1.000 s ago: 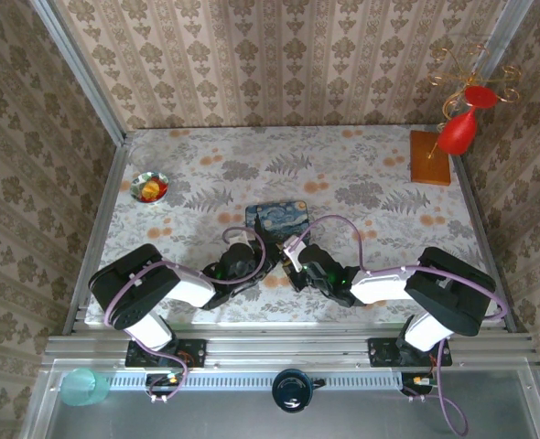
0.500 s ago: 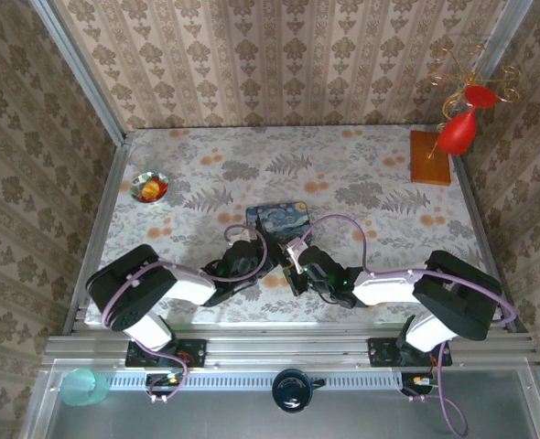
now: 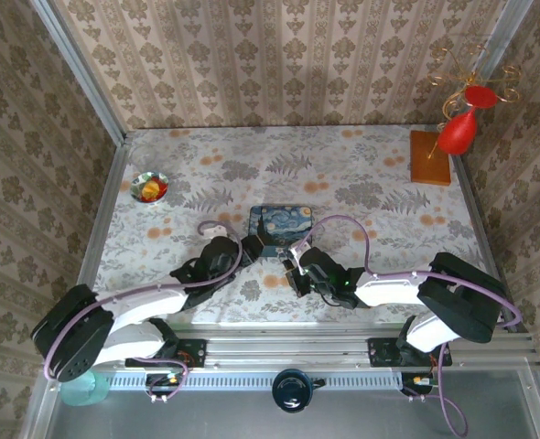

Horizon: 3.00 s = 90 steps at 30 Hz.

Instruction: Unlock a padlock with a key

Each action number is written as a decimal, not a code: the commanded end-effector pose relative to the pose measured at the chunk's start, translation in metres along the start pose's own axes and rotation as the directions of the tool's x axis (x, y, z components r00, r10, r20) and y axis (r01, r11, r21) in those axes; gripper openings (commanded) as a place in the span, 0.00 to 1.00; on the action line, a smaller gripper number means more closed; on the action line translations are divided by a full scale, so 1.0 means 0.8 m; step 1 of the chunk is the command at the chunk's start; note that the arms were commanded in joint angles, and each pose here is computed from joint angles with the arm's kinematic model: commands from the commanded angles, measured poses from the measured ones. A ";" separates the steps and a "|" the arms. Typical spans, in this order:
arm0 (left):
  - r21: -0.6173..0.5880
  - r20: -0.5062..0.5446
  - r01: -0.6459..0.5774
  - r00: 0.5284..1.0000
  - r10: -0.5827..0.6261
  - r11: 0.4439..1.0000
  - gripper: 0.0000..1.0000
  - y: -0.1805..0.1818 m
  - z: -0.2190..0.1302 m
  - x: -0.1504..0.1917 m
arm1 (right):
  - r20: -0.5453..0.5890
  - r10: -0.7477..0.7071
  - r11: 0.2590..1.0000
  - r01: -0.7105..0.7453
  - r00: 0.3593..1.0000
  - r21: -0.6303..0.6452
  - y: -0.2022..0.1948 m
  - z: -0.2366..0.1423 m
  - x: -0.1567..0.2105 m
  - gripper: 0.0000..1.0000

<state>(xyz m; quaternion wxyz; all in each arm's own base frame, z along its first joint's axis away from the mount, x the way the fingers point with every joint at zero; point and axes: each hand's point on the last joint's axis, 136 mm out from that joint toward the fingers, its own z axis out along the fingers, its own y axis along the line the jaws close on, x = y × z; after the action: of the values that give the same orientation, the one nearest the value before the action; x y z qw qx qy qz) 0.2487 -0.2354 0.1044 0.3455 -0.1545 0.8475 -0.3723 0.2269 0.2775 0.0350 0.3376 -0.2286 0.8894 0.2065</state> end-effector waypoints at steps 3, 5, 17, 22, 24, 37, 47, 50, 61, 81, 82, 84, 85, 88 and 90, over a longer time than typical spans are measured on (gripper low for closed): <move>-0.069 0.004 -0.100 0.995 0.101 0.993 0.54 0.030 -0.014 -0.009 | -0.023 0.017 1.000 -0.018 1.000 -0.019 0.006 0.001 0.000 0.27; -0.067 0.009 -0.113 0.993 0.114 0.991 0.55 0.031 -0.017 -0.013 | -0.025 0.038 0.999 -0.039 0.999 -0.018 0.004 0.002 -0.001 0.31; -0.053 -0.066 -0.262 0.964 0.259 0.964 0.56 0.019 -0.013 -0.032 | -0.017 0.146 0.988 -0.146 0.989 -0.049 0.004 0.015 -0.028 0.36; -0.060 -0.098 -0.297 0.952 0.290 0.953 0.56 0.018 0.000 -0.041 | -0.038 0.156 0.987 -0.157 0.987 -0.028 0.001 0.026 -0.028 0.36; -0.056 -0.102 -0.305 0.949 0.299 0.951 0.56 0.015 0.006 -0.046 | -0.052 0.156 0.988 -0.157 0.986 -0.013 -0.003 0.030 -0.024 0.34; -0.053 -0.160 -0.318 0.938 0.306 0.947 0.56 0.010 0.049 -0.054 | -0.083 0.163 0.986 -0.161 0.983 0.038 -0.016 0.048 -0.015 0.20; -0.139 -0.158 -0.326 0.940 0.304 0.935 0.52 0.047 0.062 -0.050 | 0.028 0.231 0.955 -0.233 0.972 0.186 -0.052 0.013 -0.029 0.07; -0.169 -0.180 -0.334 0.935 0.305 0.927 0.52 0.058 0.063 -0.043 | 0.054 0.246 0.933 -0.252 0.968 0.255 -0.067 0.003 -0.033 0.06; -0.205 -0.226 -0.434 0.893 0.389 0.877 0.51 0.046 0.057 -0.010 | 0.103 0.297 0.892 -0.314 0.949 0.324 -0.091 -0.009 -0.050 0.04; -0.105 -0.123 -0.549 0.835 0.537 0.829 0.56 -0.057 0.053 -0.036 | 0.097 0.467 0.862 -0.477 0.879 0.174 -0.115 0.001 -0.065 0.04; -0.114 -0.140 -0.569 0.820 0.554 0.814 0.57 -0.060 0.060 -0.037 | 0.098 0.472 0.860 -0.482 0.876 0.167 -0.117 0.000 -0.065 0.04; -0.124 -0.189 -0.619 0.782 0.594 0.775 0.61 -0.067 0.079 -0.035 | 0.095 0.480 0.859 -0.489 0.872 0.152 -0.121 -0.001 -0.065 0.04; -0.132 -0.212 -0.638 0.765 0.608 0.758 0.63 -0.068 0.088 -0.034 | 0.087 0.478 0.862 -0.486 0.874 0.145 -0.120 -0.001 -0.066 0.04; -0.151 -0.271 -0.698 0.710 0.650 0.700 0.65 -0.072 0.112 -0.026 | 0.058 0.453 0.877 -0.457 0.889 0.149 -0.118 -0.001 -0.067 0.06; -0.157 -0.296 -0.726 0.682 0.669 0.670 0.65 -0.075 0.126 -0.021 | 0.046 0.440 0.884 -0.441 0.897 0.151 -0.118 0.000 -0.065 0.09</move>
<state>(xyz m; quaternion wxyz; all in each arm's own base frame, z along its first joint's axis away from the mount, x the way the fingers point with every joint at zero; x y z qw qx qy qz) 0.3368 -0.3245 0.1306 0.3745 0.1317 0.9012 -0.1740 0.3102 0.2066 0.0409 0.2980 0.0325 0.9340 0.1944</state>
